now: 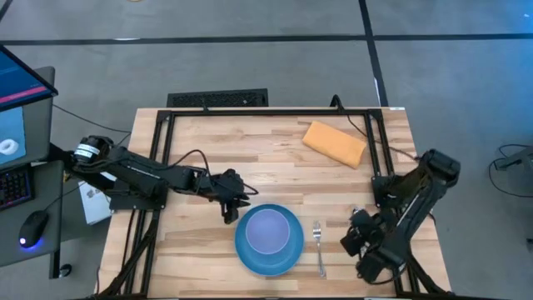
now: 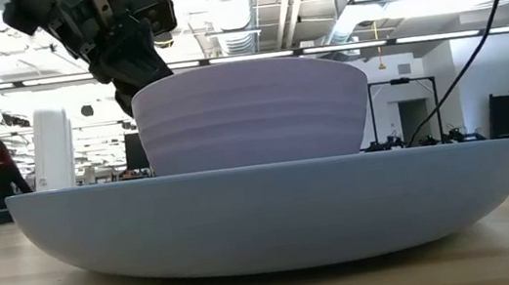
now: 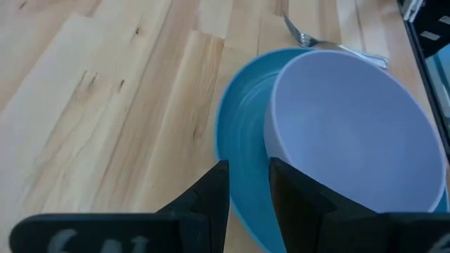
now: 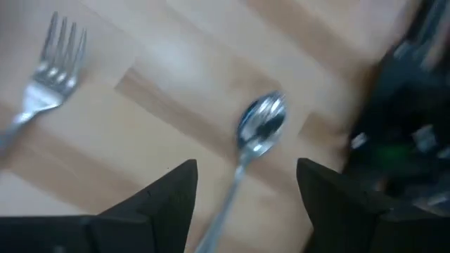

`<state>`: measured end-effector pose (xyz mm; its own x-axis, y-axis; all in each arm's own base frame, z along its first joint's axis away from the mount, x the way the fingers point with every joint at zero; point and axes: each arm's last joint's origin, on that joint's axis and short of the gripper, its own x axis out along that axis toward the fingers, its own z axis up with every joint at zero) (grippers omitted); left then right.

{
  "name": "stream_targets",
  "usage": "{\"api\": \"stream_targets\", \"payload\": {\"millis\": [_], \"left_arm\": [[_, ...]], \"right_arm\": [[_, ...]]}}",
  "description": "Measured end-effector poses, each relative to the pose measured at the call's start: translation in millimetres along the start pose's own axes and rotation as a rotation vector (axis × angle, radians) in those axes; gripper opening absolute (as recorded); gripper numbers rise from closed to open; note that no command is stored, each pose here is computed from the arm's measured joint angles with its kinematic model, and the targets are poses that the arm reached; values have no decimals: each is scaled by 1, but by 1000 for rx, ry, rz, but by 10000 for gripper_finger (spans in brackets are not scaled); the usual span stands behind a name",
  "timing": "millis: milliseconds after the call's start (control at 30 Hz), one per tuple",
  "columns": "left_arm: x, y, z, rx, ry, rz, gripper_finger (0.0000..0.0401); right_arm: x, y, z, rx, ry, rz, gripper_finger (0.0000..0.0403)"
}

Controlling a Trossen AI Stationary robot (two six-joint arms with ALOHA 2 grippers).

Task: Set table place
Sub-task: Put the silver spoon into the purple bowl

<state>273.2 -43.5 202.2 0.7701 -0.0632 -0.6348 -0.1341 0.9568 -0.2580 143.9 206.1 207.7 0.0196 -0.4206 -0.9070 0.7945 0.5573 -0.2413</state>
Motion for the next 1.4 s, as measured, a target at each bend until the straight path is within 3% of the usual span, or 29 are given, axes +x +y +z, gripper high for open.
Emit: {"api": "stream_targets", "payload": {"millis": [167, 333, 700, 1000, 1400], "left_arm": [[1, 12, 5, -2, 12, -34, 91], [1, 17, 7, -7, 22, -64, 91], [1, 18, 7, -5, 24, -69, 91], [1, 18, 7, -5, 26, -68, 91], [1, 18, 7, -5, 28, -63, 91]], "right_arm": [[5, -24, -3, 107, 82, 176, 271], [14, -44, -3, 168, 120, 245, 271], [61, -38, -20, 214, 225, 346, 271], [79, -30, -30, 218, 238, 225, 271], [81, -28, -30, 245, 236, 204, 270]]}}
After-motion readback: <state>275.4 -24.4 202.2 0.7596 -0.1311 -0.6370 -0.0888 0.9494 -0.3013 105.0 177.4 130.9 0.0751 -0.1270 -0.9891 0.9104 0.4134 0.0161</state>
